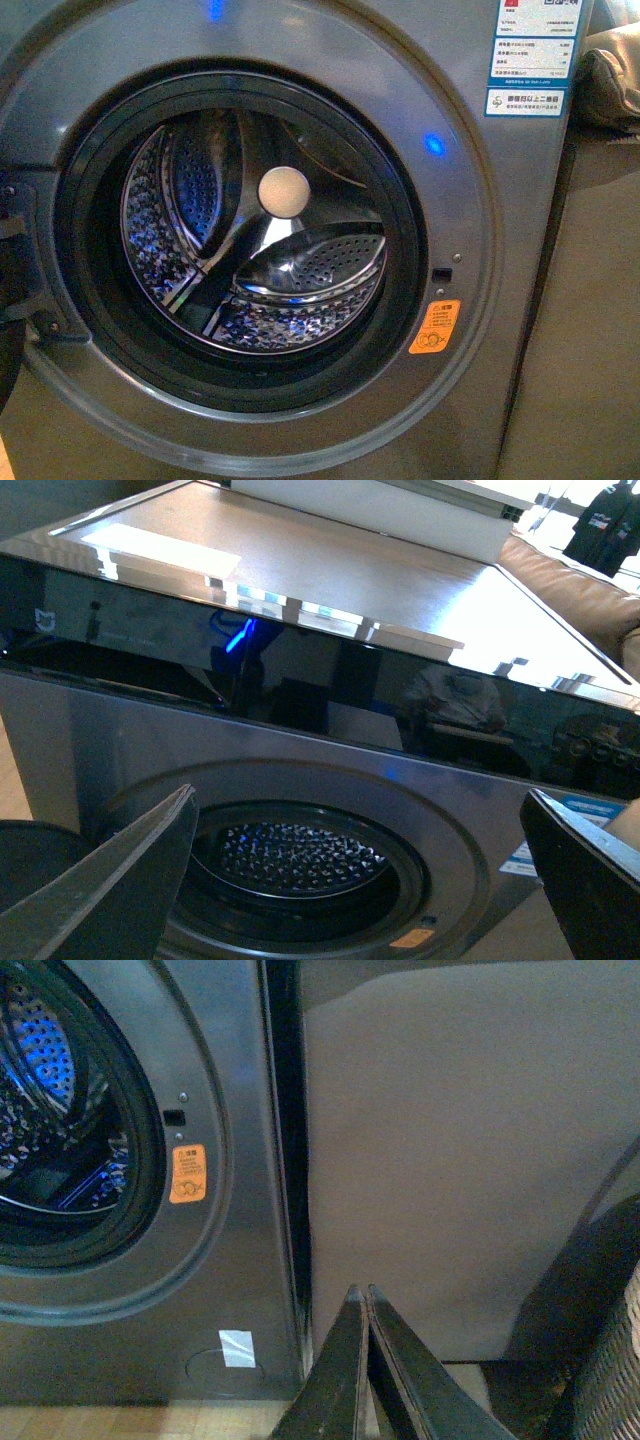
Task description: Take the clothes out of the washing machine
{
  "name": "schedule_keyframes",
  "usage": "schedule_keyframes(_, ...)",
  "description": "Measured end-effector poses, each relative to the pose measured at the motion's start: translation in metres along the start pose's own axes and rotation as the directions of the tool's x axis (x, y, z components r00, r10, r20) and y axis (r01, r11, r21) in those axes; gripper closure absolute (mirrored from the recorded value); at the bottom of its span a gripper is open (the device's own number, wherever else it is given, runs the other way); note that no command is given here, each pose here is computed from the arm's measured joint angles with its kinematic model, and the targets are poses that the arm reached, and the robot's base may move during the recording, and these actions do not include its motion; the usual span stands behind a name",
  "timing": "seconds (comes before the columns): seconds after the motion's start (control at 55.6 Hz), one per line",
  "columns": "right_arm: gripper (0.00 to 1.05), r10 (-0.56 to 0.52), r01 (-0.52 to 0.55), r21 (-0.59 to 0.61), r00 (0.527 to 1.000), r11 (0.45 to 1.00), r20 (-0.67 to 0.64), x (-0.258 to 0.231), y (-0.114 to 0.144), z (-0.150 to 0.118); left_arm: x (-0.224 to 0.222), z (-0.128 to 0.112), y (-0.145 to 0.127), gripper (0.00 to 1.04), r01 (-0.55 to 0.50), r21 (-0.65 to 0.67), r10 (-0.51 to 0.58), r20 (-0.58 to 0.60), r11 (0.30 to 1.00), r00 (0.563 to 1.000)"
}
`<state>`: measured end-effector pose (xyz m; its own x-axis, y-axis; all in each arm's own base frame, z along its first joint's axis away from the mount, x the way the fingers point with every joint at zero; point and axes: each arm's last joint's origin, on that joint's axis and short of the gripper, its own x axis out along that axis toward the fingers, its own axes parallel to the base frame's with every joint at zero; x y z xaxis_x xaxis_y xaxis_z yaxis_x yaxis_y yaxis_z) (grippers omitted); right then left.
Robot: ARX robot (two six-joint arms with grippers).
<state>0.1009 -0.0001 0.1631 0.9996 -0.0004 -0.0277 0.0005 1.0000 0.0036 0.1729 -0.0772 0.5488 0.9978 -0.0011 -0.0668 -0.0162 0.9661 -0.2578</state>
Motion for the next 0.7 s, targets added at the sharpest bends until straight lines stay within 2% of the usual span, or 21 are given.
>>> schedule_keyframes(0.09, 1.02, 0.0, 0.0, -0.001, 1.0, 1.0, 0.03, -0.003, 0.0, 0.002, 0.002, -0.012, -0.006, 0.07, 0.012, -0.006, -0.012, -0.023, 1.0, 1.0)
schedule_keyframes(0.216, 1.02, 0.0, 0.0, -0.001, 1.0, 1.0, 0.029, -0.003, 0.0, 0.002, 0.014, -0.05, 0.001, 0.27, 0.023, 0.116, -0.03, 0.058, 0.993, 0.998)
schedule_keyframes(0.306, 1.02, 0.0, 0.0, -0.001, 1.0, 1.0, 0.028, -0.003, 0.0, 0.002, 0.005, -0.086, 0.027, 0.44, 0.036, 0.18, -0.054, 0.095, 0.983, 0.994)
schedule_keyframes(0.45, 1.02, 0.0, 0.0, -0.001, 1.0, 1.0, 0.028, -0.003, 0.0, 0.002, -0.014, -0.14, 0.069, 0.69, 0.015, 0.205, -0.044, 0.137, 0.979, 0.99)
schedule_keyframes(0.63, 1.02, 0.0, 0.0, -0.001, 1.0, 1.0, 0.028, -0.003, 0.0, 0.002, -0.011, -0.208, 0.1, 0.99, 0.018, 0.245, -0.035, 0.064, 0.969, 0.997)
schedule_keyframes(0.666, 1.02, 0.0, 0.0, -0.001, 1.0, 1.0, 0.028, -0.003, 0.0, 0.002, -0.011, -0.218, 0.104, 1.02, 0.02, 0.247, -0.034, 0.055, 0.969, 0.998)
schedule_keyframes(0.702, 1.02, 0.0, 0.0, -0.001, 1.0, 1.0, 0.028, -0.003, 0.0, 0.002, -0.012, -0.226, 0.109, 1.01, 0.018, 0.251, -0.031, 0.051, 0.968, 0.998)
